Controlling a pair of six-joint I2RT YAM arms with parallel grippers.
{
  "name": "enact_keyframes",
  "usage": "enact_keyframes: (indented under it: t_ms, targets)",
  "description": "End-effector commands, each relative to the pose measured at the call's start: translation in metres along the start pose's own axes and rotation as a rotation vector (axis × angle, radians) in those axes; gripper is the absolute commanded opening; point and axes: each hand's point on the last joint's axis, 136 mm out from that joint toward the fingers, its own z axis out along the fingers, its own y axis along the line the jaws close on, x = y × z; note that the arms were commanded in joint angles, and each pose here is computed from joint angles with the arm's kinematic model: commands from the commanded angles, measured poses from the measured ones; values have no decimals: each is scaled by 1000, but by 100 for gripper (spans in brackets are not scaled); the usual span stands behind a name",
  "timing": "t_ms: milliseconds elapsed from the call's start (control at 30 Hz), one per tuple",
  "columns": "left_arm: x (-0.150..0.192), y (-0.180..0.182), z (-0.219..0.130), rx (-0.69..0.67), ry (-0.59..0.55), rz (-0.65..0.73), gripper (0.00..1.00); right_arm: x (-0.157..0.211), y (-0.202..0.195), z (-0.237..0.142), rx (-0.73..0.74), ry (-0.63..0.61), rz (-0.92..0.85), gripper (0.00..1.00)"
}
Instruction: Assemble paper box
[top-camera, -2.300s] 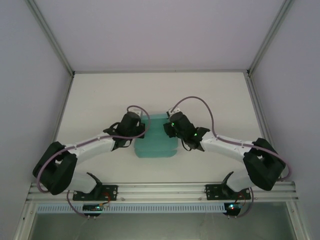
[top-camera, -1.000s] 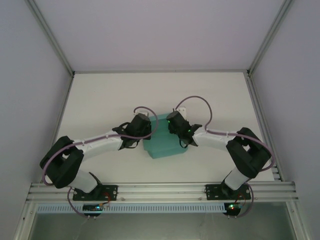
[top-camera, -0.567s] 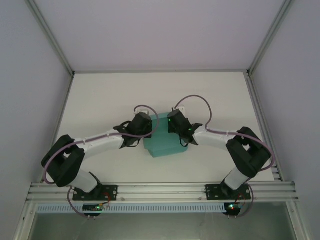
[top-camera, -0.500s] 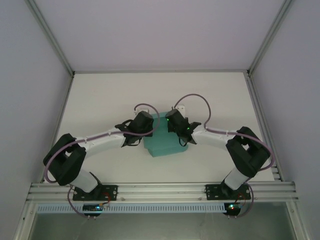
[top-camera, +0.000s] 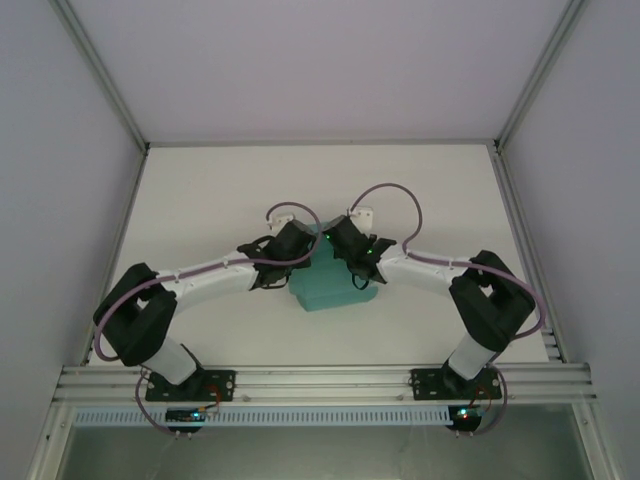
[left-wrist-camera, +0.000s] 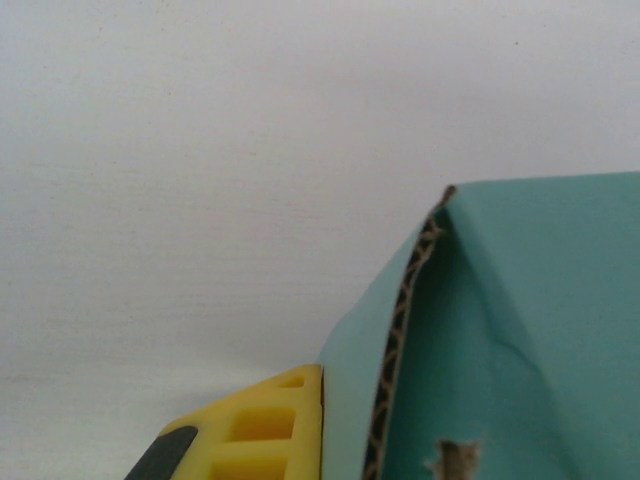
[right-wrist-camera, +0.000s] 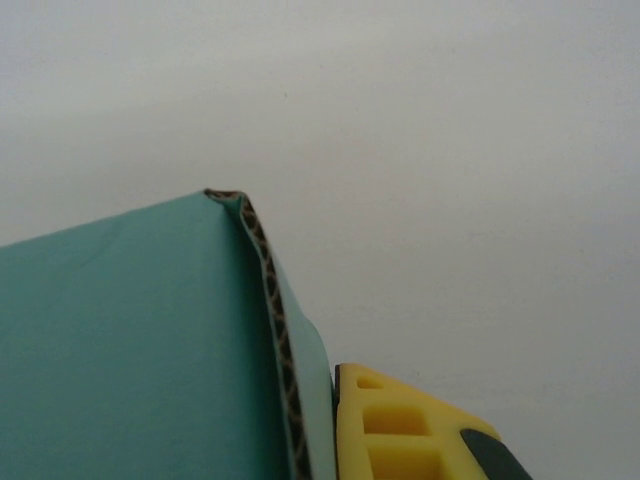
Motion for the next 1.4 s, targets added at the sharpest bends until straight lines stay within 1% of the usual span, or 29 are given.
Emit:
enact_keyframes:
  t_ms: [0,67,133,200,267,333,400,433,467,533,567,600,667,767,867,900,967,1133,1233,1367]
  targets:
    - [-4,56,0,-196,-54,38,0,-6,-79,12,283,-89,10,0]
    - [-5,30,3,-94,-47,84,0,-10,-54,14,165,-107,-62,8]
    - [-5,8,5,-3,-29,127,0,-11,-30,11,46,-104,-133,18]
    - [-4,-6,6,55,-14,138,0,-10,-13,5,-53,-95,-175,28]
    - [-6,-15,6,91,-7,153,0,-3,9,-9,-219,-56,-205,47]
    - [-8,-18,4,101,-8,173,0,-4,23,-30,-352,-57,-211,61]
    - [-13,-21,1,109,-19,199,0,-13,34,-61,-482,-80,-203,80]
    - [-16,-21,-2,110,-26,208,0,-15,38,-76,-543,-87,-200,94]
    - [-19,-22,-4,118,-32,225,0,-16,40,-94,-606,-96,-197,99]
    - [-24,-27,-11,160,-31,267,0,-21,36,-121,-670,-123,-184,99]
    - [-25,-35,-16,218,-18,316,0,-24,29,-134,-683,-143,-161,100]
    - [-22,-42,-21,283,7,378,0,-26,21,-143,-682,-162,-144,99]
    - [-11,-55,-37,433,90,553,0,-24,1,-158,-665,-169,-97,99]
    - [4,-49,-56,478,193,797,0,-19,-39,-166,-560,-164,-30,99]
    - [37,-46,-78,578,336,1028,0,-10,-71,-168,-466,-145,2,99]
    - [45,-43,-82,580,375,1090,0,-7,-79,-168,-445,-134,6,99]
    - [45,-35,-80,491,400,1173,0,0,-93,-166,-401,-105,27,99]
    - [40,-17,-71,295,495,1266,0,18,-110,-155,-354,-8,58,99]
    - [47,-6,-61,165,584,1353,0,25,-115,-147,-340,38,76,99]
    - [64,12,-42,19,743,1451,0,28,-120,-138,-321,75,105,99]
